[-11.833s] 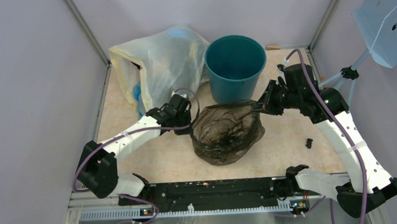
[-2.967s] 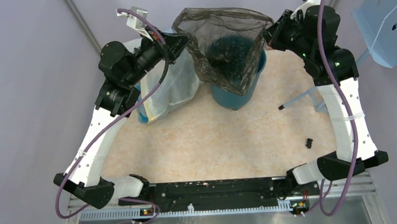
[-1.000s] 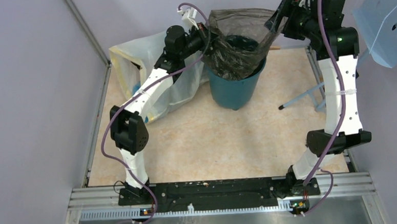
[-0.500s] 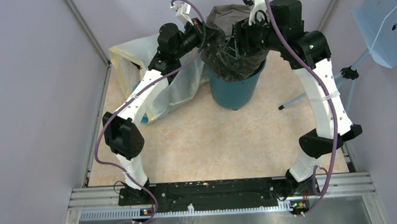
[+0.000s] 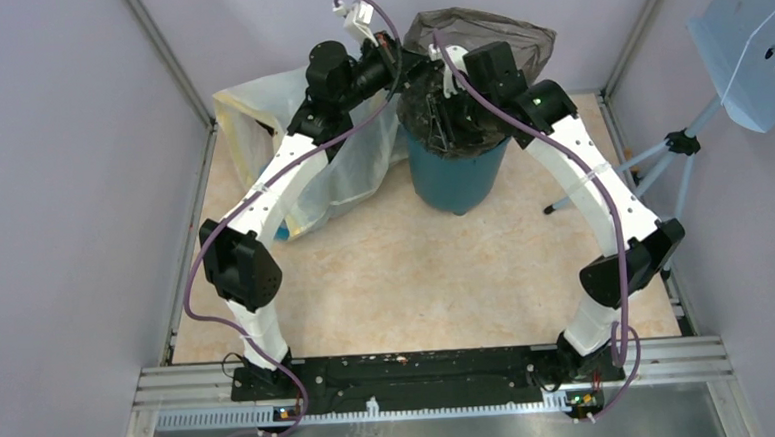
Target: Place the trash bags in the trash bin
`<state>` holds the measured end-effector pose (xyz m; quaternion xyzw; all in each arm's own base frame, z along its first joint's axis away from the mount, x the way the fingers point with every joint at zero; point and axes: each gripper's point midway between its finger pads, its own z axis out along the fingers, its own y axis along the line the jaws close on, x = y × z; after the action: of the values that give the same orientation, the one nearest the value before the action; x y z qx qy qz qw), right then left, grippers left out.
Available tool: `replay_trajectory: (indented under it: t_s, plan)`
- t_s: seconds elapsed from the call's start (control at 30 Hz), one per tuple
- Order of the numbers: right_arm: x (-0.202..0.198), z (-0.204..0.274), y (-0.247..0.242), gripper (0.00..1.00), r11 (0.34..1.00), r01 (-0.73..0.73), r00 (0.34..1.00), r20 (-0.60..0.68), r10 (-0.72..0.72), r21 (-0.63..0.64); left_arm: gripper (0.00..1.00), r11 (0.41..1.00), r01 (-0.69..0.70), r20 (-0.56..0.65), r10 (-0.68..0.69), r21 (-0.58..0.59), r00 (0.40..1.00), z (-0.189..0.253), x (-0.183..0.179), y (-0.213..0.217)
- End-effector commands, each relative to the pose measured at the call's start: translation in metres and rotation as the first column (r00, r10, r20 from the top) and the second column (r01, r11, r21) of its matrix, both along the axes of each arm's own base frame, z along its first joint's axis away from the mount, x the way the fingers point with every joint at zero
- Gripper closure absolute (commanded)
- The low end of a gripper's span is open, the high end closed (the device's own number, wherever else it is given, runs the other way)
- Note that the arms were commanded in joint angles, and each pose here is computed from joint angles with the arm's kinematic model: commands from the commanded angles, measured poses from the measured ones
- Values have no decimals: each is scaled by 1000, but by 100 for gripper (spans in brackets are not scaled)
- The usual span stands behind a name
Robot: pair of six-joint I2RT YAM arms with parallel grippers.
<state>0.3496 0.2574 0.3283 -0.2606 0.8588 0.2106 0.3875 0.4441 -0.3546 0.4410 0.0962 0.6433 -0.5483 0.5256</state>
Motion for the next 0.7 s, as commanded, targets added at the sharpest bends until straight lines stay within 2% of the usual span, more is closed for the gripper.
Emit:
replay_trajectory:
  t_s: [0.0, 0.1, 0.2, 0.3, 0.4, 0.53, 0.67]
  plan:
    - [34, 22, -21, 70, 981, 195, 969, 159, -191, -6, 100, 1000, 21, 45, -20, -17, 999, 20, -9, 0]
    - [46, 13, -35, 84, 956, 290, 943, 182, -277, -47, 100, 1000, 25, 40, -24, -11, 999, 18, -10, 1]
    - [50, -4, -39, 84, 948, 301, 946, 161, -282, -106, 100, 1000, 25, 27, -25, -1, 999, 13, -10, 1]
    - [47, -24, -34, 76, 952, 264, 963, 102, -251, -155, 100, 1000, 26, 10, -27, 12, 1000, 5, -11, 2]
    - [41, -27, -30, 67, 961, 230, 973, 74, -220, -151, 100, 999, 29, -11, -29, 30, 1000, -6, -14, 4]
    - [35, -8, -34, 51, 967, 221, 972, 107, -208, -127, 100, 996, 55, -42, -52, 65, 998, -25, -20, 5]
    - [25, 19, -37, 40, 975, 197, 972, 148, -181, -101, 100, 993, 62, -69, -55, 100, 996, -38, -25, 9]
